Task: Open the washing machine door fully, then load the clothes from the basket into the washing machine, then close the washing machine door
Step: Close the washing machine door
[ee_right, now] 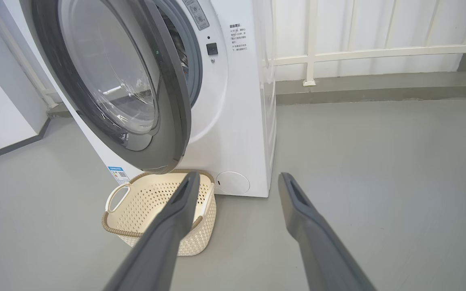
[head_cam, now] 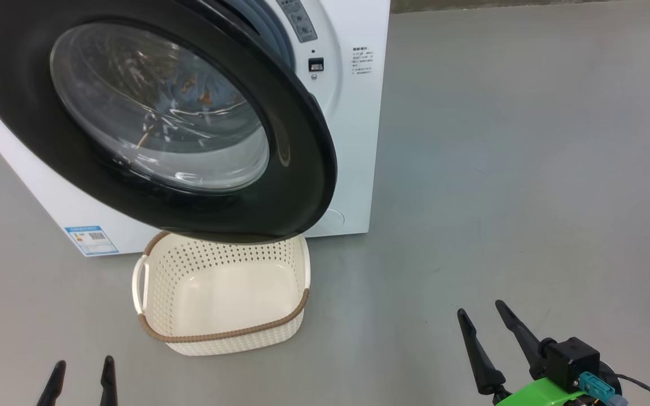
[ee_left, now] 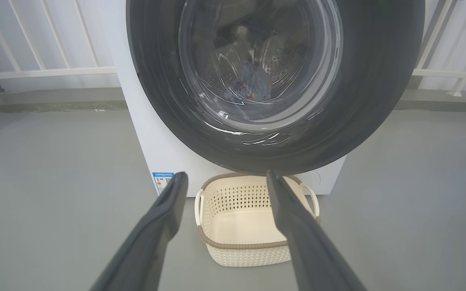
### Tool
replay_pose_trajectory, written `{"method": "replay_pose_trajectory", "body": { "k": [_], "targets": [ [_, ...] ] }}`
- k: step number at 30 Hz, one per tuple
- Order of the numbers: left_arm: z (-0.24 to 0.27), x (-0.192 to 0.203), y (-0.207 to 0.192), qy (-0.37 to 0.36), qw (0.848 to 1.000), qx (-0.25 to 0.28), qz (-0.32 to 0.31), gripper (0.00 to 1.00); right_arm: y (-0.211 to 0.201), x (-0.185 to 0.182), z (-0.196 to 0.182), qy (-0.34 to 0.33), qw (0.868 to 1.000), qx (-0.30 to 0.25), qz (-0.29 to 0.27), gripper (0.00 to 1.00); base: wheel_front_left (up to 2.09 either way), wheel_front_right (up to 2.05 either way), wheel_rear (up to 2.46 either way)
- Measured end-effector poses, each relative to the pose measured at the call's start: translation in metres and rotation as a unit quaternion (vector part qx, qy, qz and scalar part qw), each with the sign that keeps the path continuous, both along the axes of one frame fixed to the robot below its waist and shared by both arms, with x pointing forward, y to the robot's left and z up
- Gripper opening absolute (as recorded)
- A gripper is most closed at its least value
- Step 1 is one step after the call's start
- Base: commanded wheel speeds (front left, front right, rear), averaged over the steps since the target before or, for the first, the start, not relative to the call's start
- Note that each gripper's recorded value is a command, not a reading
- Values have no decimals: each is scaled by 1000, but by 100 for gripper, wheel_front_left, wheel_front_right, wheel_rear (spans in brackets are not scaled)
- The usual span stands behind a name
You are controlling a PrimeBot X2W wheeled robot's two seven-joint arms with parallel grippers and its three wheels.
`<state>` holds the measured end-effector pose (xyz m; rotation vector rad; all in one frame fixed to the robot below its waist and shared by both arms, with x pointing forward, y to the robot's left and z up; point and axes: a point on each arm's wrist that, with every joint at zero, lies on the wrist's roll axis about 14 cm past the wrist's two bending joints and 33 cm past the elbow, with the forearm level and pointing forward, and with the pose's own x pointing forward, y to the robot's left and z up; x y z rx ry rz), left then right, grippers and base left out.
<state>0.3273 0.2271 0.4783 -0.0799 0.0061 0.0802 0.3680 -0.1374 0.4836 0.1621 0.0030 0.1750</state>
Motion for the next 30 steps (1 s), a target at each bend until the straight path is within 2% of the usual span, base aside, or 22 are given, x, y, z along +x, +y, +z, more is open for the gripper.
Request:
{"method": "replay_pose_trajectory", "body": {
  "k": [4,5,6,7,14,20,25,30],
  "targets": [
    [-1,0,-1,1,1000,-6,0,100,0,1,-1,2,1000,0,0,100,0,0,0],
    [-1,1,-2,2,1000,-7,-2,100,-1,1,-2,3,1000,0,-1,80,0,0,0],
    [-2,1,-3,2,1000,-7,-3,100,-1,1,-2,3,1000,0,-2,43,0,0,0],
    [-2,1,-3,3,1000,-7,-4,100,-2,1,-3,4,1000,0,-3,0,0,0,0],
    [-5,2,-7,7,1000,-10,-8,100,-18,6,8,-13,1000,6,-28,0,0,0,0],
    [-7,4,-7,11,1000,-11,-10,100,-24,16,65,-101,994,29,-38,0,0,0,0],
    [-10,5,-7,14,1000,-16,-10,100,1,20,138,-211,977,42,3,0,0,0,0],
    [-9,7,-10,12,1000,-24,-13,100,47,15,171,-265,960,42,83,0,0,0,0]
  ]
}}
